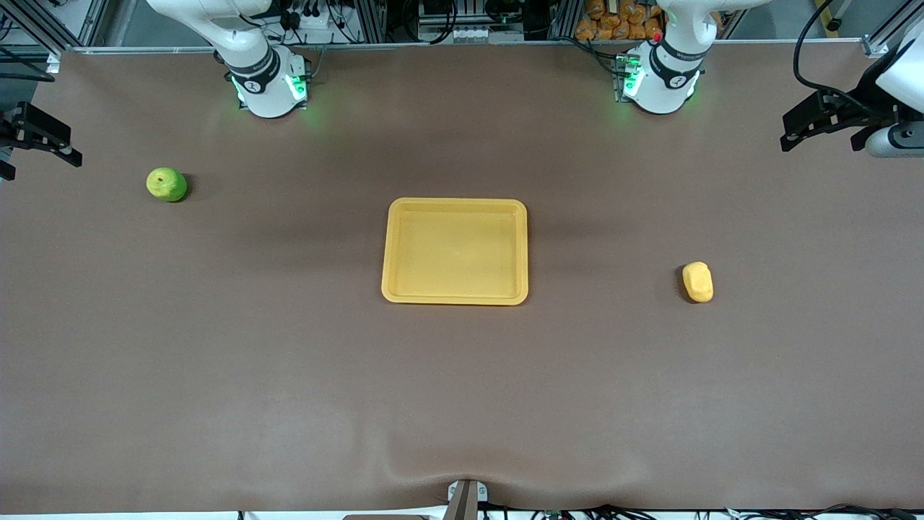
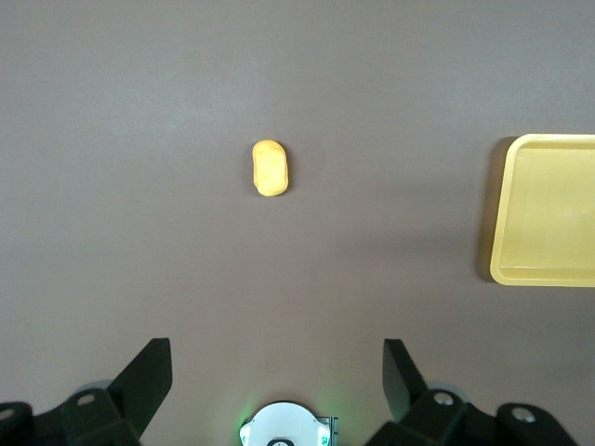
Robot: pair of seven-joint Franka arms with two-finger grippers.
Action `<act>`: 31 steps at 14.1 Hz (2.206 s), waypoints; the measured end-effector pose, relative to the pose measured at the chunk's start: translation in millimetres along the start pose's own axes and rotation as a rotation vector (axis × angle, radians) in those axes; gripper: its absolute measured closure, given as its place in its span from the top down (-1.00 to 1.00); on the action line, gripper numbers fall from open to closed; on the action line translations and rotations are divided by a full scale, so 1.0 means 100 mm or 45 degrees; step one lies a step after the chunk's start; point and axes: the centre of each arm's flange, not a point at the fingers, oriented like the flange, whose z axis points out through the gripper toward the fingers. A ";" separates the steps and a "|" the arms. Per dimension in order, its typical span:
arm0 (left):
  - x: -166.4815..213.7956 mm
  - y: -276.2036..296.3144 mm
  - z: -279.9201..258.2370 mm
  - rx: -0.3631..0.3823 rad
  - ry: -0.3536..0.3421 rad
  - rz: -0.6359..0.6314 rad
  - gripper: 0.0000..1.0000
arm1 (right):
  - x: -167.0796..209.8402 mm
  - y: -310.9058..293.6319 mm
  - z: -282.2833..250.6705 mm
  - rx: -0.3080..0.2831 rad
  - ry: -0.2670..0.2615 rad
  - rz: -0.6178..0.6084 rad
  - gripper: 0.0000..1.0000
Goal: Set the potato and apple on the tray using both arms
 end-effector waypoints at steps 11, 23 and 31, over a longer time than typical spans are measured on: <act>0.00 -0.01 0.00 0.000 0.000 -0.002 1.00 | -0.01 0.08 0.03 0.004 -0.015 0.019 1.00; 0.00 -0.01 0.00 0.000 -0.001 -0.002 1.00 | 0.15 0.31 0.41 0.018 -0.106 0.065 1.00; 0.03 0.00 0.17 0.002 -0.046 -0.001 1.00 | 0.21 0.91 1.00 0.054 -0.236 0.189 1.00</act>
